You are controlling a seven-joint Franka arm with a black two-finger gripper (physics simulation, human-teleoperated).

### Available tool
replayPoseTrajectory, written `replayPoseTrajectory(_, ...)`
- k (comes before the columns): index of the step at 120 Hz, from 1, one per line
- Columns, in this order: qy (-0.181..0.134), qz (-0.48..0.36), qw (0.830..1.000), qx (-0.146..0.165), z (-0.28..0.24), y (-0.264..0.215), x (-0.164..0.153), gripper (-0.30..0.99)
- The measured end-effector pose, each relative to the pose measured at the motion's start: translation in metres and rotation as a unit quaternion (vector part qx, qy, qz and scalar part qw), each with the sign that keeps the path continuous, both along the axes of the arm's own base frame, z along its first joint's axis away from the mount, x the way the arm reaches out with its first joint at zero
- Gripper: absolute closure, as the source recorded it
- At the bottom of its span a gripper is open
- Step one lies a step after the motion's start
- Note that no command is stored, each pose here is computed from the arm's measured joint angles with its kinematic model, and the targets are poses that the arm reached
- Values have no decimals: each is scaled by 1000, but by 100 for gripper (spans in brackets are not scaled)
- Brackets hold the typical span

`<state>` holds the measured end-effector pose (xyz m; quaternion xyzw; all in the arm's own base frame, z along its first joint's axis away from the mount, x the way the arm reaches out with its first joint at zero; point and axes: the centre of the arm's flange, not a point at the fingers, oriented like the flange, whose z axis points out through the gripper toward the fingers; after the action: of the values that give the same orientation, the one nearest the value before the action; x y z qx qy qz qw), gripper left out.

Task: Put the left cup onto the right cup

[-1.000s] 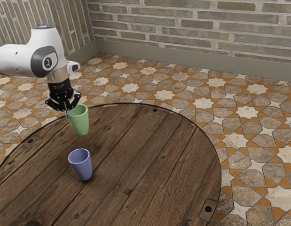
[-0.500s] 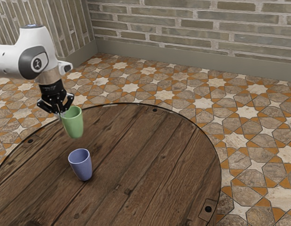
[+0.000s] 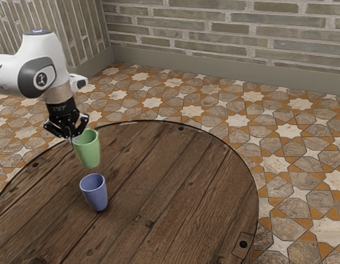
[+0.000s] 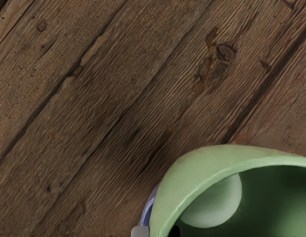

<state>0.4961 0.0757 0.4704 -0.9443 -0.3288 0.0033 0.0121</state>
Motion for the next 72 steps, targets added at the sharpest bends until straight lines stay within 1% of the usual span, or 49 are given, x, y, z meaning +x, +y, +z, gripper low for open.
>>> replayPoseTrajectory(23, 2, -6, 1000, 2, -1, -9, -13, 79)
replayPoseTrajectory(72, 21, -12, 1000, 2, -22, -20, -30, 79)
